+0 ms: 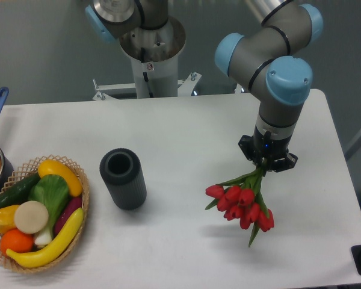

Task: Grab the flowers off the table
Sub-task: 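Lift the gripped red tulip bunch up off the table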

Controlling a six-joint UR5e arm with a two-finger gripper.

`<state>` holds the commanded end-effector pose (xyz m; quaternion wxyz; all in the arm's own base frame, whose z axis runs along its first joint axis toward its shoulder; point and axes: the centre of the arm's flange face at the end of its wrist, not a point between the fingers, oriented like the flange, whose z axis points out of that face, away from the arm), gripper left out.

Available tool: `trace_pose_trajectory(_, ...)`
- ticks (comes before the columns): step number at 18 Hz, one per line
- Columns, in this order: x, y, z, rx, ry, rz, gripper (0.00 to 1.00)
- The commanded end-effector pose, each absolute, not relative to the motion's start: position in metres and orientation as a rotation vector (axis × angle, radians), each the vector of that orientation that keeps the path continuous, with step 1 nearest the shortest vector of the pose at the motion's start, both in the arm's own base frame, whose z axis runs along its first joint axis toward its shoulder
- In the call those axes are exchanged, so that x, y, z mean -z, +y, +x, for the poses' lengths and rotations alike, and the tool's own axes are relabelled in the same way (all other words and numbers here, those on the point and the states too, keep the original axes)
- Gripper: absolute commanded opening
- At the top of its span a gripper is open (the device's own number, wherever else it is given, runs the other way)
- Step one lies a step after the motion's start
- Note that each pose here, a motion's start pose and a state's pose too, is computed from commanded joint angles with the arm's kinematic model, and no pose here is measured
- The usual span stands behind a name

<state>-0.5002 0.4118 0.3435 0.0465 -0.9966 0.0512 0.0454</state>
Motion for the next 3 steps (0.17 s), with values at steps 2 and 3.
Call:
trace_pose_trajectory(2,-0.3435,0.4118,-0.5002,-0.139,0.156,-3.041,0.00)
trace_pose_trajectory(3,-0.3435,0.4119,-0.5001,-0.138,0.156,-3.040,0.00)
